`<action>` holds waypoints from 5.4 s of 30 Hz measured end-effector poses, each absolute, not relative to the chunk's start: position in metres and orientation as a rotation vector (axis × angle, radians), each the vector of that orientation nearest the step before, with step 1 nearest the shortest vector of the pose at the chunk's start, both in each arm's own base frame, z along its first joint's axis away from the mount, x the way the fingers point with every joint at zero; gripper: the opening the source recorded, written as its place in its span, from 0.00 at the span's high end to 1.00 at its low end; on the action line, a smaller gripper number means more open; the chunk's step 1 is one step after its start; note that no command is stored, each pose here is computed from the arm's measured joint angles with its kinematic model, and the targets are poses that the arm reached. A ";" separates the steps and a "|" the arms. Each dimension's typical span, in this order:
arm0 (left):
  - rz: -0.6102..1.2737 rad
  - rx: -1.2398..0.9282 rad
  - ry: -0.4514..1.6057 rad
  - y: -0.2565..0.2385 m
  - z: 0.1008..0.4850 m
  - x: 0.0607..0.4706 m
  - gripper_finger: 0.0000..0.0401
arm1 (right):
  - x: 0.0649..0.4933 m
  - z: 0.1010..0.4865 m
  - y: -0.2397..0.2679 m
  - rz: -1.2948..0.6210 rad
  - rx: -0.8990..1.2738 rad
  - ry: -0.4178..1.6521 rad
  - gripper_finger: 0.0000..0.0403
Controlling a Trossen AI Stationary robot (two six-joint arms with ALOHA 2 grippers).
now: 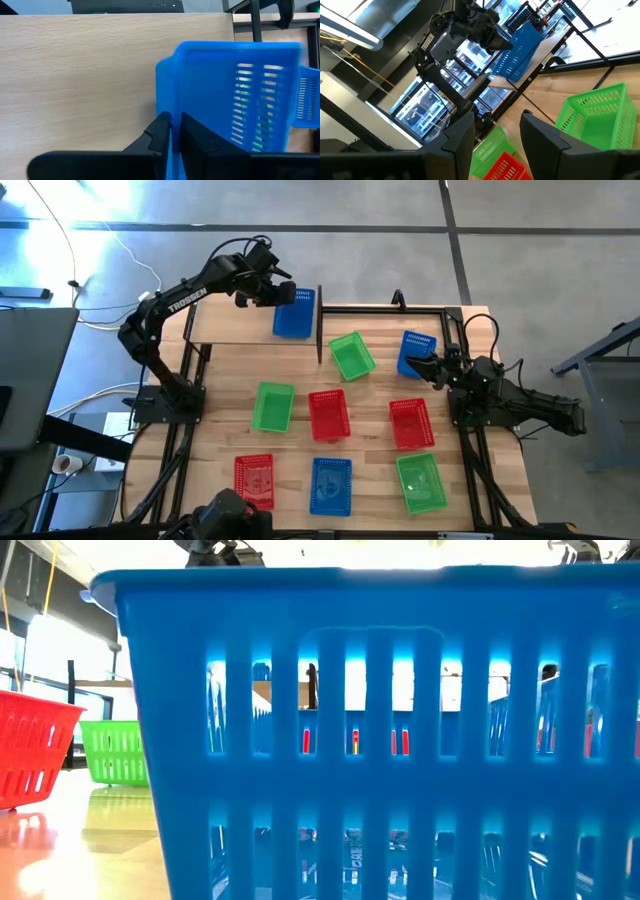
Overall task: Stack baskets on shelf by color
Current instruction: Put the top left blue basket on the shelf, then put the top left red basket on the shelf
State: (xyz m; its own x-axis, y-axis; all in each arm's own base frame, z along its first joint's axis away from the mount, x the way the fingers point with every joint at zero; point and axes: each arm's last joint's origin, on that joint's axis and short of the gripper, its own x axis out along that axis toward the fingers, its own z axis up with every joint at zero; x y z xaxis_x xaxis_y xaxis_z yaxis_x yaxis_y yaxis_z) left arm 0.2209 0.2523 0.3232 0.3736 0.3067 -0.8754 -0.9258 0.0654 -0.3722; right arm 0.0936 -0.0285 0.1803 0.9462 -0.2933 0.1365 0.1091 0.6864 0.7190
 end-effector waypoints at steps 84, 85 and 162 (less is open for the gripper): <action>0.299 -0.521 0.674 0.070 0.384 0.244 0.89 | 0.187 0.243 0.028 -0.453 1.309 0.754 0.64; 0.303 -0.510 0.675 0.069 0.384 0.245 0.89 | 0.190 0.242 0.030 -0.450 1.318 0.747 0.64; 0.471 -0.540 0.798 0.042 0.376 0.234 0.64 | 0.364 0.210 0.044 -0.596 1.028 0.878 1.00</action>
